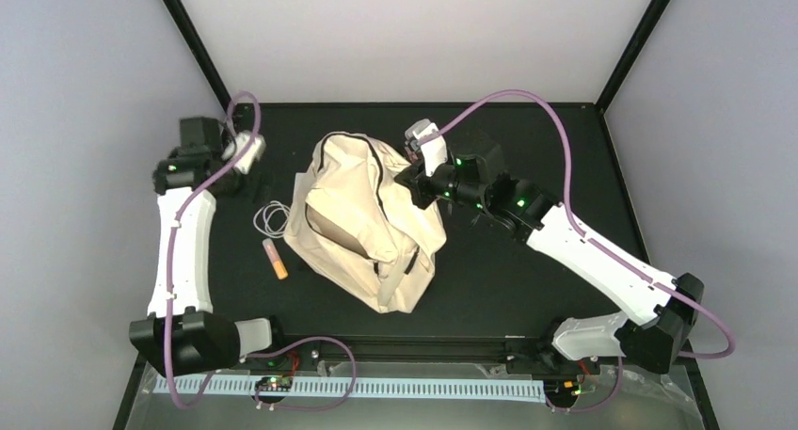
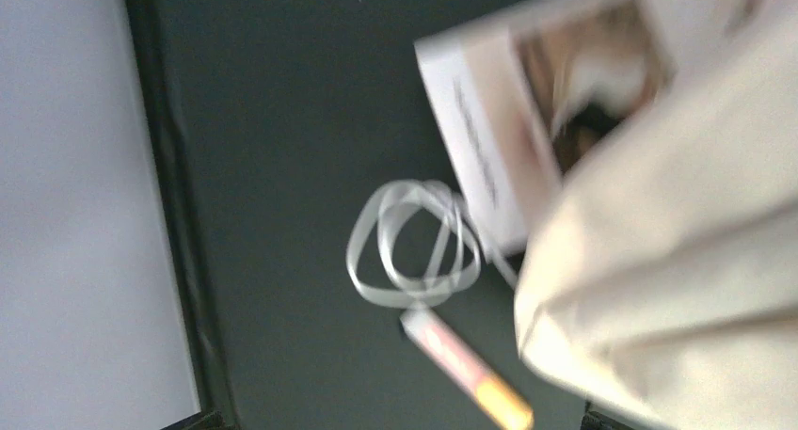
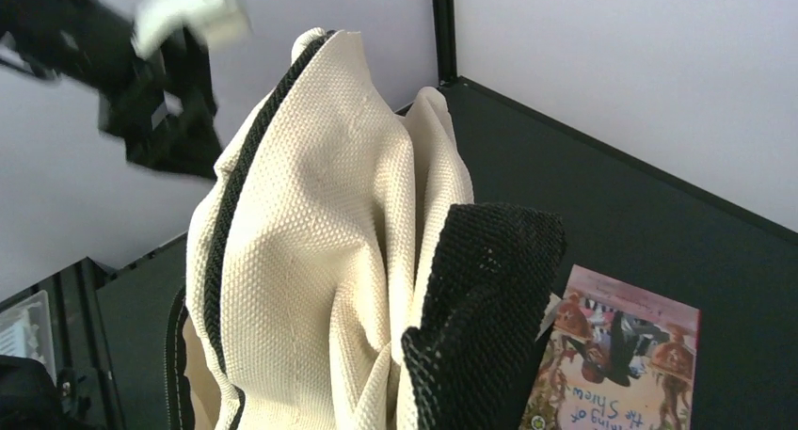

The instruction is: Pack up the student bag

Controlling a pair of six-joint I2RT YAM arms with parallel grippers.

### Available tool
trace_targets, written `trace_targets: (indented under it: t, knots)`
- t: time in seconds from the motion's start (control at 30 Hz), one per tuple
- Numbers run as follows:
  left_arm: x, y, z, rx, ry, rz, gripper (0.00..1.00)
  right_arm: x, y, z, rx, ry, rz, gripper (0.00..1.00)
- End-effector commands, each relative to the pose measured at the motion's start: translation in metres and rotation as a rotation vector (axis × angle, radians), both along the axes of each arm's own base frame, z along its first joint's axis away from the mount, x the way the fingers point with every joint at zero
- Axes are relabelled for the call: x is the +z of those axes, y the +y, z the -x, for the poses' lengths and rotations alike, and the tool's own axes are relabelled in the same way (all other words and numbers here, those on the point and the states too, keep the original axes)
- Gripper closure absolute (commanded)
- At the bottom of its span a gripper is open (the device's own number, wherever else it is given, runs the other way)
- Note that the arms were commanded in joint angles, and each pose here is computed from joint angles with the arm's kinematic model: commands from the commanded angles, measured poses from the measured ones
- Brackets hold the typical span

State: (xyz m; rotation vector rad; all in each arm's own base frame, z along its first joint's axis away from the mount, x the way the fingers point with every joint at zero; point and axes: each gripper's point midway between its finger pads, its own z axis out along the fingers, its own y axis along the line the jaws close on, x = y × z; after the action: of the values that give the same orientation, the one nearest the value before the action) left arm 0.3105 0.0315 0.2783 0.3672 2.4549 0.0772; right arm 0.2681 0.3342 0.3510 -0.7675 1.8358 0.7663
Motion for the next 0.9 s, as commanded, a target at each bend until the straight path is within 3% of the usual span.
trace_targets:
  t: [0.0,0.17,0.33,0.6,0.87]
  knots:
    - [-0.099,0.019,0.058,0.087,0.33,-0.081,0.01,0.019,-0.016,0.0,-0.047,-0.092,-0.03,0.99]
    - [-0.15,0.018,0.078,0.171,0.482,-0.034,0.06,0.016,-0.026,0.004,-0.058,-0.122,0.001,0.99]
    - [-0.18,0.038,0.069,0.229,0.442,-0.144,0.13,0.013,-0.028,0.007,-0.047,-0.135,-0.008,0.99]
    - [-0.232,0.03,0.051,0.183,0.497,-0.104,0.13,0.006,-0.028,0.004,-0.062,-0.125,0.01,0.99]
    - [-0.232,0.008,0.029,0.11,0.42,-0.019,0.1,0.001,-0.026,-0.004,-0.089,-0.11,0.027,0.99]
